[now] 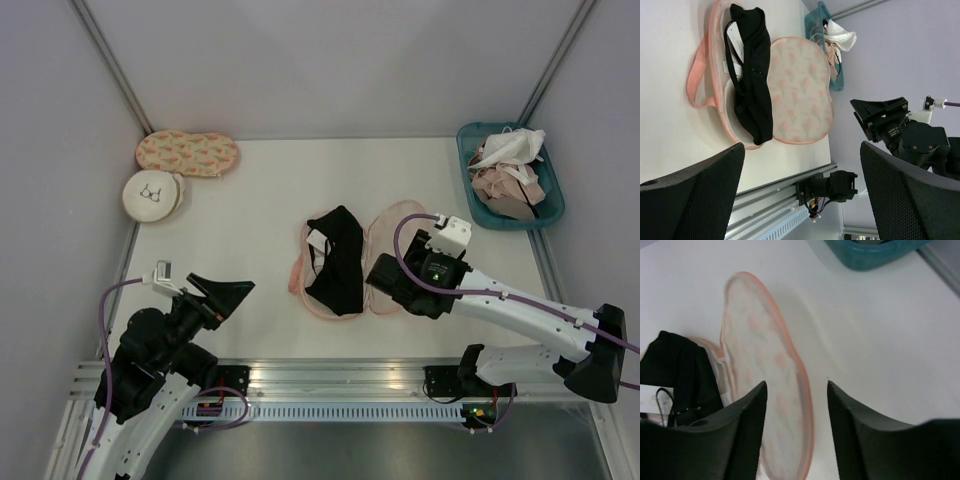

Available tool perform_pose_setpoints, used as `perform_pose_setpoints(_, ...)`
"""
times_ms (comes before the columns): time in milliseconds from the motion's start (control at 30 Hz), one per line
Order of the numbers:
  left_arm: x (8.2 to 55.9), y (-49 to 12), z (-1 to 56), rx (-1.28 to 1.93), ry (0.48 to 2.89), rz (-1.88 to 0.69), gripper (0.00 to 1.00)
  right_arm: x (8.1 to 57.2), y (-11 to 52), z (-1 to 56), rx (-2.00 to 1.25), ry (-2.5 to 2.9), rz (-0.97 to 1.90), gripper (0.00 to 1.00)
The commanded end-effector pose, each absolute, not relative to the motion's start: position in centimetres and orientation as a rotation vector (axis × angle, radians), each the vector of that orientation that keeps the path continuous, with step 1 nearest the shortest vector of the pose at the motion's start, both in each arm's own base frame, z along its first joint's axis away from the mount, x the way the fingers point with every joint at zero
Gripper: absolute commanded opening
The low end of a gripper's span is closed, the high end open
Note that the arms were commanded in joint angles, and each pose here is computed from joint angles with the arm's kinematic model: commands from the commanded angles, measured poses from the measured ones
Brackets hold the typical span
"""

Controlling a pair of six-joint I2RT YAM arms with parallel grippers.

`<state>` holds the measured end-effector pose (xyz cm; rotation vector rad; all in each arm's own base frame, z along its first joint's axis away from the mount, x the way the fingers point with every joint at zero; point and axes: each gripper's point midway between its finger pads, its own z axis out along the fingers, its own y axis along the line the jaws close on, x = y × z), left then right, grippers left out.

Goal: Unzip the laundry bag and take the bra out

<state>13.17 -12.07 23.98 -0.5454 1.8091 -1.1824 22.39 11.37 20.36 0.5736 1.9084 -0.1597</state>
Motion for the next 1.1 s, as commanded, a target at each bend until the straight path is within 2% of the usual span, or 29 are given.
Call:
perform_pose_setpoints(0,13.3,-12.4,25.4,-0.479,1.775,-1.192,0.99,23.2,10.2,22.2,0.423,1.901,-0.296,0.60)
perform_pose_setpoints(167,13.1,-12.3,25.6,-0.471,1.763,-1.200,0.99,24.5,16.6,23.7,0.286,1.921,-0.065,0.65)
perform_pose_setpoints(200,13.0,-12.3,25.7,-0.470,1.759,-1.201,0.99,24.4,17.4,22.9,0.249,1.946,-0.032,0.71)
perform_pose_setpoints(267,13.0,-12.3,25.6,-0.469,1.758,-1.204,0.99,25.0,20.5,23.1,0.185,1.944,0.126,0.74)
perform_pose_setpoints(300,13.1,-12.3,25.5,-0.474,1.760,-1.199,0.99,24.2,22.0,20.9,0.119,2.027,0.244,0.76)
perform_pose_setpoints(400,12.7,-12.1,25.8,-0.464,1.732,-1.211,0.99,25.1,25.8,19.8,0.125,2.005,0.616,0.78)
perform_pose_setpoints(667,12.4,-12.1,26.0,-0.448,1.731,-1.218,0.99,28.4,26.2,13.8,0.253,2.015,1.136,0.77)
perform_pose_setpoints(800,12.2,-12.1,26.1,-0.444,1.725,-1.221,0.99,29.6,27.0,14.5,0.225,1.906,1.376,0.76)
perform_pose_setpoints(967,12.1,-11.8,26.2,-0.445,1.724,-1.212,0.99,30.4,27.7,12.0,0.221,1.927,1.484,0.74)
perform_pose_setpoints(1067,12.1,-11.7,26.2,-0.448,1.724,-1.201,0.99,30.8,28.1,11.0,0.231,1.916,1.537,0.70)
